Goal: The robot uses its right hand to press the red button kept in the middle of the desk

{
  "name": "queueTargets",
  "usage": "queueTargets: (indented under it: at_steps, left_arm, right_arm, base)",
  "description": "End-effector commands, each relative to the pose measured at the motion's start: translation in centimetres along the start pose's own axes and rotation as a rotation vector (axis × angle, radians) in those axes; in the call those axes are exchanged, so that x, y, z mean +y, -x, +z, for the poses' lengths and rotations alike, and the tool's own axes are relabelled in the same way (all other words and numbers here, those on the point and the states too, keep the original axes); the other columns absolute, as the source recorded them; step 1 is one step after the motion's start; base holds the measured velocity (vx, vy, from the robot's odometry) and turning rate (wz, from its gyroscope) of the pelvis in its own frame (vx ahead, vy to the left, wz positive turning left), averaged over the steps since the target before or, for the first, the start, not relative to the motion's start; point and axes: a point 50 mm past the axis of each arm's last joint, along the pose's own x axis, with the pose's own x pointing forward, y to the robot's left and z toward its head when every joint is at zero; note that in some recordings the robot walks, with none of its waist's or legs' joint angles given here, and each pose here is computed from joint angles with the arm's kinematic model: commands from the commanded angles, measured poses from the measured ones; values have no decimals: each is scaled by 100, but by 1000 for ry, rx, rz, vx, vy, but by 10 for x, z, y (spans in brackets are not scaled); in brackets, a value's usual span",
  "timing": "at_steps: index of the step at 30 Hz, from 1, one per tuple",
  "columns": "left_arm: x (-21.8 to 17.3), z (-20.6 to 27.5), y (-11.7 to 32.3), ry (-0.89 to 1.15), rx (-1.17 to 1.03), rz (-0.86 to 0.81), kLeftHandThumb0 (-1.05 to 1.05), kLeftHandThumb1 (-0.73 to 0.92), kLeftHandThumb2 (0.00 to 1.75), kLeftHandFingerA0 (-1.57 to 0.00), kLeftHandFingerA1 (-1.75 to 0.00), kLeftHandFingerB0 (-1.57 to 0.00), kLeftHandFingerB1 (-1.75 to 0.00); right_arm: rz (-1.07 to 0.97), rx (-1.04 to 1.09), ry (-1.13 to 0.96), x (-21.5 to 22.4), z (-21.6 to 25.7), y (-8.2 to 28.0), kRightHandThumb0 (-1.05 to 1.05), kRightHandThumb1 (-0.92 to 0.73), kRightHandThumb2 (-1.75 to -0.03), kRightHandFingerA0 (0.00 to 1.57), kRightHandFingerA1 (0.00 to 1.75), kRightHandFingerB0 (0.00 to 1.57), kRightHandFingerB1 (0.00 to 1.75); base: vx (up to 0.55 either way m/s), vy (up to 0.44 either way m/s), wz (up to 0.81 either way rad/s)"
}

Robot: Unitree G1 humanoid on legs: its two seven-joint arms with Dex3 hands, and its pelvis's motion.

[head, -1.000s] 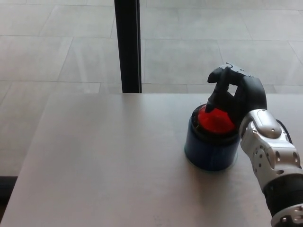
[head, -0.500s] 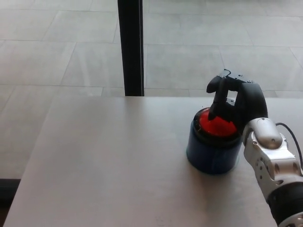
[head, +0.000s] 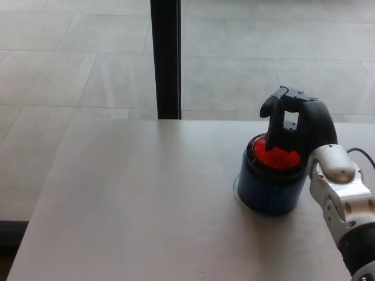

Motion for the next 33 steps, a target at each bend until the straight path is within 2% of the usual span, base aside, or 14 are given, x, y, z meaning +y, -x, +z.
queueTargets:
  at_steps: [1,10,12,13,16,17,18,19,20,21,26,30,31,33]
  left_arm:
    - [6,-2,0,-19,12,12,-72,92,117,-40,-119,-25,-90]
    - [3,-1,0,-50,2,17,-75,92,118,-47,-120,-29,-92]
    - [3,-2,0,-42,9,11,-75,92,117,-42,-118,-26,-90]
    - [3,-3,0,-25,12,6,-75,92,117,-38,-117,-23,-87]
    - [4,-3,0,-37,8,2,-75,92,118,-41,-119,-26,-91]
    - [4,-4,1,-50,13,6,-74,92,125,-53,-98,-36,-81]
    - [4,-4,1,-62,9,5,-73,92,128,-54,-98,-35,-80]
    - [4,-5,1,-36,12,-2,-76,92,118,-40,-119,-25,-91]
    - [5,-5,1,-31,19,3,-74,92,125,-52,-97,-32,-78]
    - [5,-5,1,-19,20,4,-74,92,117,-41,-121,-25,-90]
    - [6,-7,1,-27,18,3,-75,92,119,-41,-120,-24,-90]
    - [6,-8,1,-6,25,10,-76,92,118,-39,-119,-22,-89]
    - [6,-8,1,-9,20,6,-75,92,118,-39,-120,-22,-89]
    - [7,-8,1,-8,19,7,-75,92,118,-39,-120,-22,-89]
  right_arm:
    - [-88,180,-46,-19,-27,6,-21,-56,-116,95,175,75,159]
    - [-130,33,-212,-26,33,-17,-19,-49,-130,94,175,77,154]
    - [-144,-4,-256,-33,51,-21,-18,-55,-123,93,175,75,156]
    - [-162,-26,-293,-39,66,-24,-33,-79,-84,88,175,66,157]
    - [-161,-93,-327,-48,84,-26,-24,-63,-111,92,175,72,159]
    - [-166,-127,-321,-53,91,-26,-20,-52,-129,92,175,70,162]
    - [-186,-168,-344,-64,105,-24,-13,-46,-135,101,175,84,152]
    - [-191,-188,-331,-71,111,-23,-14,-46,-136,103,175,84,151]
    - [-205,-198,-331,-77,116,-21,-13,-46,-137,102,175,83,153]
    - [-215,-204,-329,-84,120,-20,-17,-45,-140,97,175,77,158]
    - [-299,-238,-336,-128,127,-6,-17,-44,-141,95,175,81,151]
    - [-431,-248,-305,-179,127,15,-12,-55,-122,94,175,84,136]
    - [-457,-267,-296,-205,124,29,-14,-62,-105,90,175,80,123]
    - [-456,-269,-296,-207,124,30,-14,-62,-105,90,175,80,123]
  base:
    - [0,0,0]
    - [0,0,0]
    - [0,0,0]
    - [0,0,0]
    - [0,0,0]
    - [0,0,0]
    - [0,0,0]
    - [0,0,0]
    - [0,0,0]
    - [0,0,0]
    - [0,0,0]
    - [0,0,0]
    - [0,0,0]
    - [0,0,0]
